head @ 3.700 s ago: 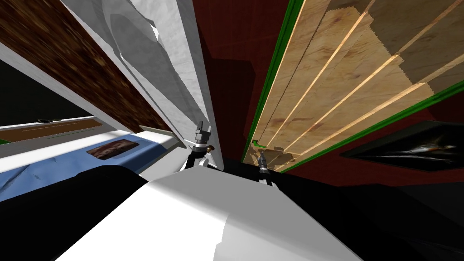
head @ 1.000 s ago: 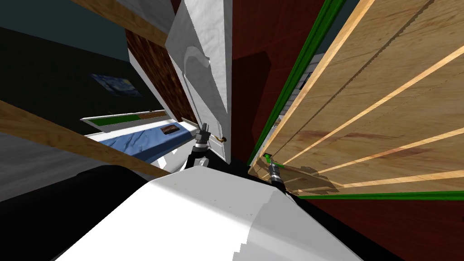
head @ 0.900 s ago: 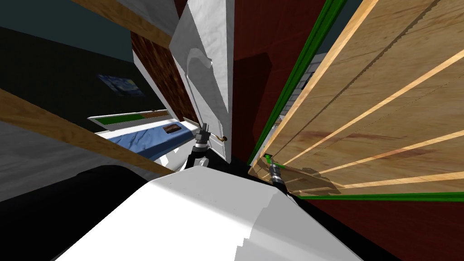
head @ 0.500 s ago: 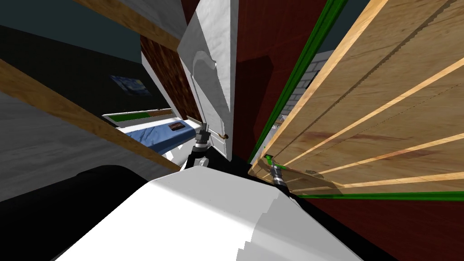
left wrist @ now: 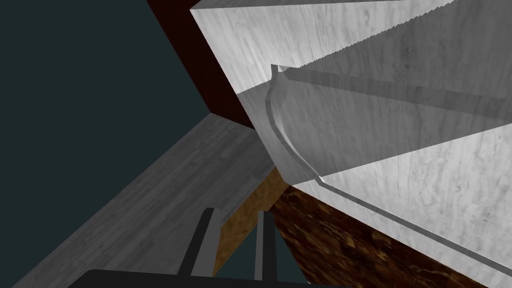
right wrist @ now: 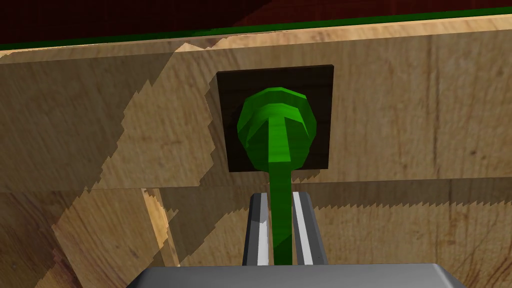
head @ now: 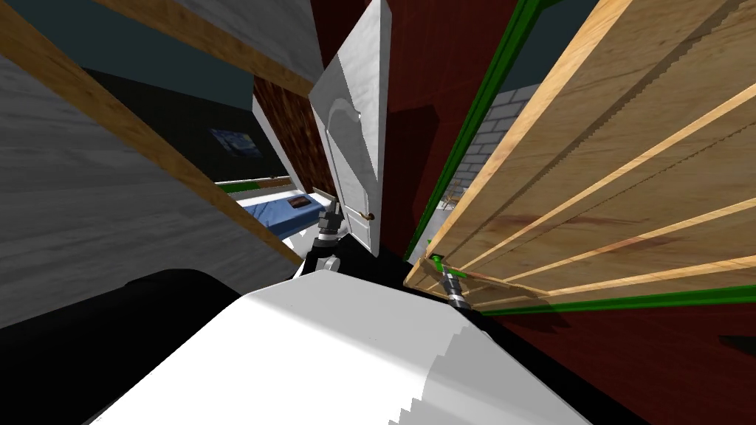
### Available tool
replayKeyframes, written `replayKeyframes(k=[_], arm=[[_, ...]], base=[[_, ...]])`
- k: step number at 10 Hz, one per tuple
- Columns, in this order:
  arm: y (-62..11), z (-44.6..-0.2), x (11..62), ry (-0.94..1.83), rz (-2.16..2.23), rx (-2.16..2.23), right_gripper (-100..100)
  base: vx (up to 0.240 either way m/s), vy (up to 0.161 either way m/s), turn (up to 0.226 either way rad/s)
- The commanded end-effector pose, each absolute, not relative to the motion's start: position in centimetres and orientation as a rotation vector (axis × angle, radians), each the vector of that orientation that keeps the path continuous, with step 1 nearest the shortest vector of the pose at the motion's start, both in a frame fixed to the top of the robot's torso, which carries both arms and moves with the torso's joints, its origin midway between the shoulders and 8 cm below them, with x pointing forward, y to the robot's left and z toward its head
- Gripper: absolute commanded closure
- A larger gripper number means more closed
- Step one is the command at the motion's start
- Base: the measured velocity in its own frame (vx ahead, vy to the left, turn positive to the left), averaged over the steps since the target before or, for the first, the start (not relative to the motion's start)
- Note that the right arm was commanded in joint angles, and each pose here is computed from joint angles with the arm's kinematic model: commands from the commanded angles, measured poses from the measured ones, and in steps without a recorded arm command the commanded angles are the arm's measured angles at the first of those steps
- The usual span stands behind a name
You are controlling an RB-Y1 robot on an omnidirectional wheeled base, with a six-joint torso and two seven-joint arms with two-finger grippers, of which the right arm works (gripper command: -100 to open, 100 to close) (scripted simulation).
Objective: Pull the door open
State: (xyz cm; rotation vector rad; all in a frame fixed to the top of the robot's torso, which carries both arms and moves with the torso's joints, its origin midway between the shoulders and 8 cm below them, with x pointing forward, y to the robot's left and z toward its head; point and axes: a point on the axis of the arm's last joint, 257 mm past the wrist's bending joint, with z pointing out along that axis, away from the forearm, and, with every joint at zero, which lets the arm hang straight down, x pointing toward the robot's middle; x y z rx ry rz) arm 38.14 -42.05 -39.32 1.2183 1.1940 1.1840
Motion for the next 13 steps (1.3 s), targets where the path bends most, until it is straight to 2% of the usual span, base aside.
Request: replayKeyframes(k=[1,2,10,13], arm=[[-41.5,-39.2,37.5,1.214,1.212,1.205,100],[-41.7,-39.3,37.8,1.207,1.201,1.211,100],[-43.2,-39.3,33.0,1.244,1.242,1.186,100],[-43.1,-39.5,32.3,1.250,1.246,1.186,100]], base=[[-0.243,-0.106,0.078],[-0.112,-0.046,0.024],[-0.205,-0.072,0.187],[-0.142,-0.045,0.135]])
